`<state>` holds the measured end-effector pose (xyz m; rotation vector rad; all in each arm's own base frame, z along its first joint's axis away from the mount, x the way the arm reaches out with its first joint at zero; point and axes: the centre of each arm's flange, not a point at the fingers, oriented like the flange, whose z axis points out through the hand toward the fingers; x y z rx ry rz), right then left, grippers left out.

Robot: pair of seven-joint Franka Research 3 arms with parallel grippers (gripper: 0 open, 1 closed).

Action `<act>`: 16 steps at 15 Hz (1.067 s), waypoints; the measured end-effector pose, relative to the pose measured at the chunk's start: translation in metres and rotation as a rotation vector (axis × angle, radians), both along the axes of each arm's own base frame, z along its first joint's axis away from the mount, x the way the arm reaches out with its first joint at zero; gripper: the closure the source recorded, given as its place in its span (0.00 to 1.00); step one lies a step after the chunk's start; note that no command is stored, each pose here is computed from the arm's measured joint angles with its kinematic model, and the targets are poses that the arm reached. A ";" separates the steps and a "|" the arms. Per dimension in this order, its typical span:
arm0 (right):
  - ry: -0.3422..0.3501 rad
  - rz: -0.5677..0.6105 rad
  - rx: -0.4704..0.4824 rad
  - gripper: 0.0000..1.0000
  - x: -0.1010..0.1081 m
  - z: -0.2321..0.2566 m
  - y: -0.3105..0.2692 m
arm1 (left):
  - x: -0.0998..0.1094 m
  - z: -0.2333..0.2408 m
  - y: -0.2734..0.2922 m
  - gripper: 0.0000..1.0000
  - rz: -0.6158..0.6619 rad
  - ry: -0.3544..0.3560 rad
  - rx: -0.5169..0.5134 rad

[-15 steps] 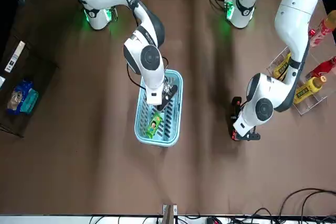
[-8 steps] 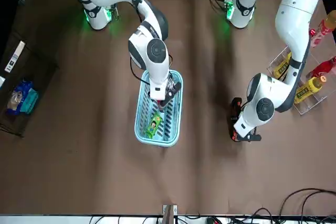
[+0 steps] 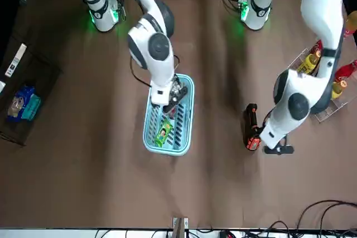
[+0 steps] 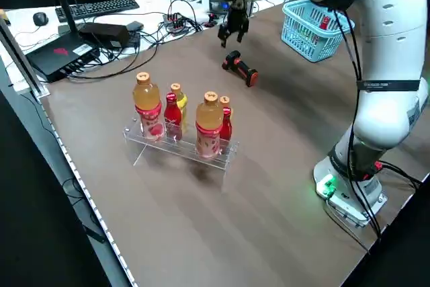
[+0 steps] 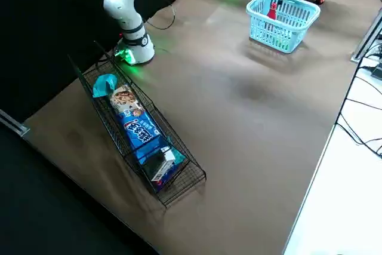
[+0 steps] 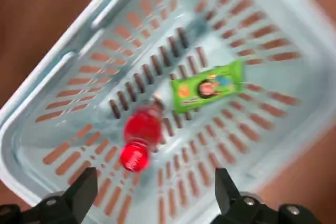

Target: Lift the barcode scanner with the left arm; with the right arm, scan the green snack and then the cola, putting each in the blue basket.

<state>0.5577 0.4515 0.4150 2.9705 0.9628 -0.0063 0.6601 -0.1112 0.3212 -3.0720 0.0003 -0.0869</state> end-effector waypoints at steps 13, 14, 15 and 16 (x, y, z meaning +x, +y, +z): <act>-0.016 -0.417 -0.047 0.01 0.084 0.119 -0.267 | -0.018 0.156 -0.003 0.00 -0.060 0.076 0.106; -0.011 -0.433 -0.055 0.01 0.081 0.128 -0.277 | -0.024 0.171 -0.004 0.00 -0.051 0.078 0.092; -0.006 -0.445 -0.063 0.01 0.078 0.134 -0.285 | -0.030 0.190 -0.002 0.00 -0.033 0.075 0.053; 0.002 -0.453 -0.071 0.01 0.075 0.138 -0.291 | -0.038 0.210 0.003 0.00 -0.015 0.072 0.007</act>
